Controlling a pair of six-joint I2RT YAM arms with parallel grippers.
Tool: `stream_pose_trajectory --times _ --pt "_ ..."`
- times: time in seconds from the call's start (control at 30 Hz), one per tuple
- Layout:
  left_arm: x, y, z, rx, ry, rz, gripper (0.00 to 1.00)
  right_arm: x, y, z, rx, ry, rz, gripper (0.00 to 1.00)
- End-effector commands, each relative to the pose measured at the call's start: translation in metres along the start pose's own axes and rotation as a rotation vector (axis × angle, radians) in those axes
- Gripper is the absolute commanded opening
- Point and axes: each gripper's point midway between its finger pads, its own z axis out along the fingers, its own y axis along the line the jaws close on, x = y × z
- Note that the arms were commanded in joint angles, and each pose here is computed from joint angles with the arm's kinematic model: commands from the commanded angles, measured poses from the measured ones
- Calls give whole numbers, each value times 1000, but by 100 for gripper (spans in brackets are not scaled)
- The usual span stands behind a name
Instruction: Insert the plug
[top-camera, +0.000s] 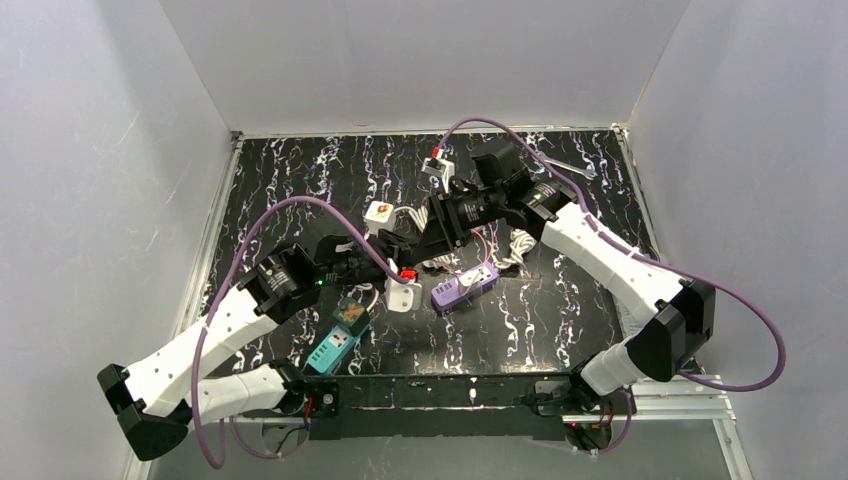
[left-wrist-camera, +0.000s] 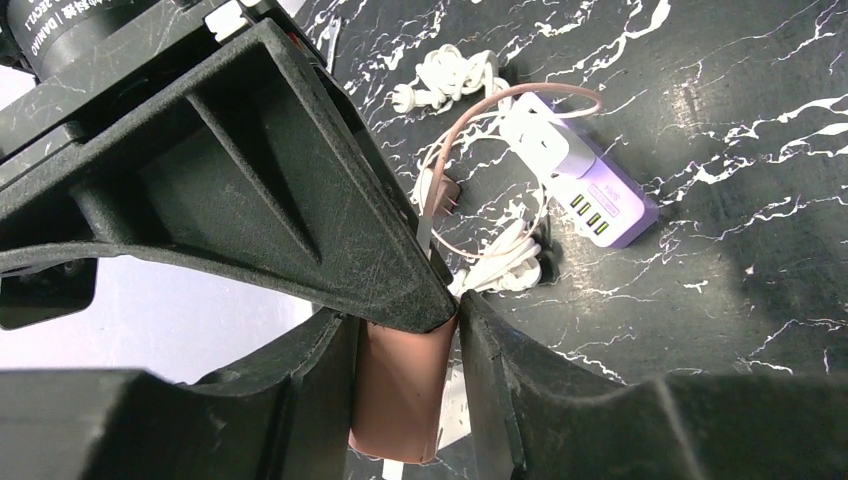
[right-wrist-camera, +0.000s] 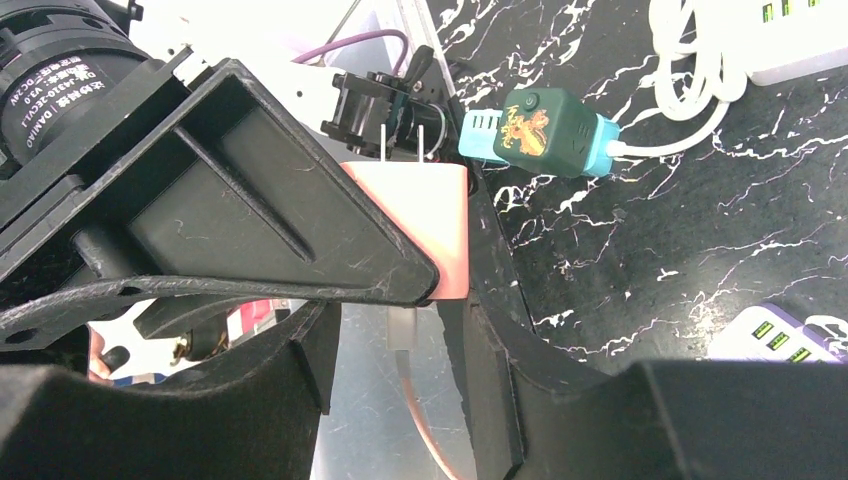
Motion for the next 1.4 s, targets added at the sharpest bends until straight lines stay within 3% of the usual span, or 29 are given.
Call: stream_pose_trajectory --times 0.0,0.07,0.13,0.2,0.3,0.47,0.77,0.93,1.17,1.27,1.3,1.37 --pt "-5 8 -8 -45 -10 46 27 -2 14 -8 -27 -26 -17 42" --pt "-3 8 -9 -50 -1 42 15 -4 14 -10 -18 -35 -18 50" --pt "-2 11 -9 -61 7 27 2 -8 9 -12 23 -62 -13 70" --pt "-3 16 -10 -86 13 -4 0 -15 1 -14 77 -101 1 87" --pt "-2 22 -12 -110 24 -47 0 -24 0 -14 88 -182 27 98" --pt "-1 27 -13 -142 36 -106 0 -34 6 -20 70 -329 20 98" --pt "-7 37 -13 -167 26 -178 0 -43 12 -12 3 -438 27 89" --pt "-6 38 -12 -167 31 -178 0 -47 16 0 -21 -469 28 79" --pt "-2 46 -11 -200 56 -208 0 -44 14 10 -1 -479 47 53" --pt "1 46 -10 -208 69 -223 24 -37 6 2 75 -476 47 42" --pt "2 45 -10 -208 70 -230 42 -35 1 -3 114 -471 41 38" --pt "4 42 -10 -202 77 -239 93 -28 -11 -12 201 -441 41 34"
